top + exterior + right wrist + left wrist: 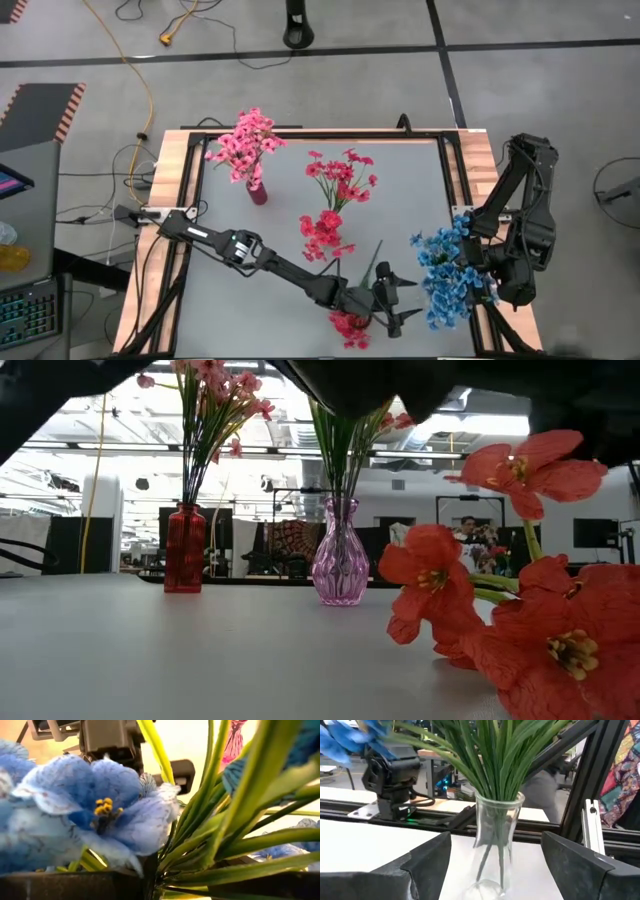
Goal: Sort flowers into vase by color
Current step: Put the blue flowers into the transparent vase
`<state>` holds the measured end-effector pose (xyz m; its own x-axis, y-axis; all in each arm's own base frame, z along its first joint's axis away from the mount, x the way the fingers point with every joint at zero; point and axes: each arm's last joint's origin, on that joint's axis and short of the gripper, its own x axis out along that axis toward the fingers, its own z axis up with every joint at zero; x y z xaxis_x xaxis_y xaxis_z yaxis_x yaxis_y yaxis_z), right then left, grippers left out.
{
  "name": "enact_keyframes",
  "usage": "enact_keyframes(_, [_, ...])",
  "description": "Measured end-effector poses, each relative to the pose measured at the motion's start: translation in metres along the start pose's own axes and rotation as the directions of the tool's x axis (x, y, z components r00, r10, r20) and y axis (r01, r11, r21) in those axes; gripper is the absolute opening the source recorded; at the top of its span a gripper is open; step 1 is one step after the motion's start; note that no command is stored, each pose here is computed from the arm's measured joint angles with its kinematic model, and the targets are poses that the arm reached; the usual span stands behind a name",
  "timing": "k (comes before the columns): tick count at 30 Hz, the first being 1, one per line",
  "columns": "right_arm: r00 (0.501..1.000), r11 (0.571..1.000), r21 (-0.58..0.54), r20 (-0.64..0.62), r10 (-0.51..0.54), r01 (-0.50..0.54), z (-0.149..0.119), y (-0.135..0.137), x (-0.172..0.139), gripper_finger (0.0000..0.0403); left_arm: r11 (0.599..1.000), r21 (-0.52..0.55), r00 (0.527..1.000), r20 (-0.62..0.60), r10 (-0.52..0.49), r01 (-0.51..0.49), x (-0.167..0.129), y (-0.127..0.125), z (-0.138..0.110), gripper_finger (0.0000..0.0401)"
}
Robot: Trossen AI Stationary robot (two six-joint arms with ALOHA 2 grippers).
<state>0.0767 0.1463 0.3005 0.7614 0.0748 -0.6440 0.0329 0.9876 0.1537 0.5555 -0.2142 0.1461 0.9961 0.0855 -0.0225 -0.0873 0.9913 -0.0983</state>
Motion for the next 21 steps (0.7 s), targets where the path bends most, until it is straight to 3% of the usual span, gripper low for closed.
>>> enact_keyframes(6, [1.0, 1.0, 0.0, 0.0, 0.0, 0.0, 0.0, 0.0, 0.0, 0.0162, 0.999, 0.033, 1.0, 0.025, -0.013, 0.013, 0.013, 0.001, -0.011, 0.0297])
enact_keyframes(21, [1.0, 1.0, -0.002, 0.0, -0.002, 0.002, 0.0, 0.0, 0.0, 0.0162, 0.998, -0.034, 0.996, 0.082, -0.046, 0.049, 0.025, 0.017, -0.014, 0.0297])
